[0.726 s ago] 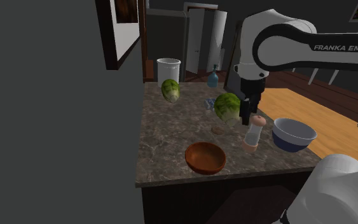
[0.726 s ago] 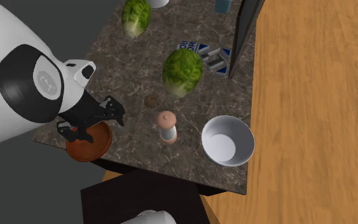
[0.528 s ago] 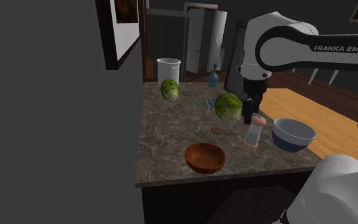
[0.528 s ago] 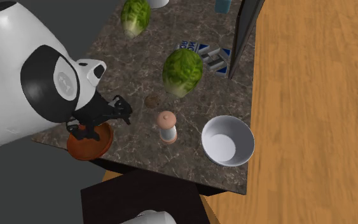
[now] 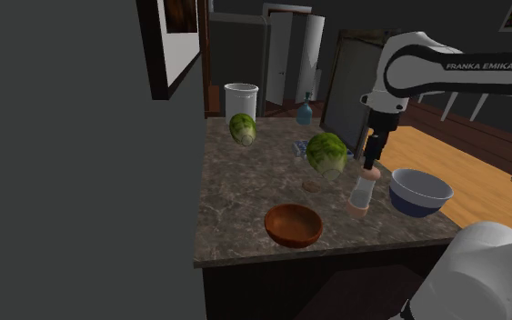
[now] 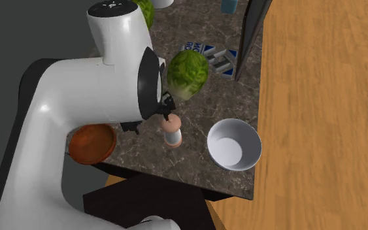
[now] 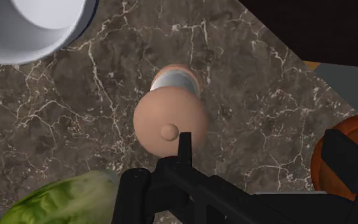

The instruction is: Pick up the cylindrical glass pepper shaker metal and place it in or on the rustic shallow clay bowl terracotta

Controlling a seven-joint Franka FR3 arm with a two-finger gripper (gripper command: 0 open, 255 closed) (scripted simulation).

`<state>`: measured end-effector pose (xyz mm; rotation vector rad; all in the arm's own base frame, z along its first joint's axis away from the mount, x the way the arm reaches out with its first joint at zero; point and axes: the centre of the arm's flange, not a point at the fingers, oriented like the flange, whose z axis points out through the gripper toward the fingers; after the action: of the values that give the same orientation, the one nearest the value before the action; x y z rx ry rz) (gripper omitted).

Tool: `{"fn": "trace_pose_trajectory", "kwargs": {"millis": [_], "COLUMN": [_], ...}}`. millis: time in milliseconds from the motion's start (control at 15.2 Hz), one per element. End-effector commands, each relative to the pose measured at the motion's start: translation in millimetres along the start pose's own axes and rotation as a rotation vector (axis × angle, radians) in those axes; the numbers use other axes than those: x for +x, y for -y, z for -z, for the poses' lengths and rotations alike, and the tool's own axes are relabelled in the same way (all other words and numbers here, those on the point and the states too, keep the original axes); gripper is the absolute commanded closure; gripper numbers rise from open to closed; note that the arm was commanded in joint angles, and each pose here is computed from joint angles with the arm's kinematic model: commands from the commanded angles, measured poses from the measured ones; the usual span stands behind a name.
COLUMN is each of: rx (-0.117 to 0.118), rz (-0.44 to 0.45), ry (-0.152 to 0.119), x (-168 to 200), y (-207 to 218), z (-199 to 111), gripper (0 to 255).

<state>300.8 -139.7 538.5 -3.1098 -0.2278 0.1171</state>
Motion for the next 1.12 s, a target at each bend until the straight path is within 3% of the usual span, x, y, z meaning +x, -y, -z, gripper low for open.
{"fn": "trace_pose_trajectory", "kwargs": {"millis": [0,198,264,726,1056], "rx": [0.034,0.084,0.091,0.091,0.091], "rz": [0.002,0.002,0.002,0.002,0.002], "ry": [-0.021,-0.051,-0.056,-0.056,-0.056], "x": [-8,-17,-18,-16,-16], "y": [-30,-74,-81,-77,-77], "z": [-9,-23,-25,-65,-65], "gripper": [0,0,0,0,0]}}
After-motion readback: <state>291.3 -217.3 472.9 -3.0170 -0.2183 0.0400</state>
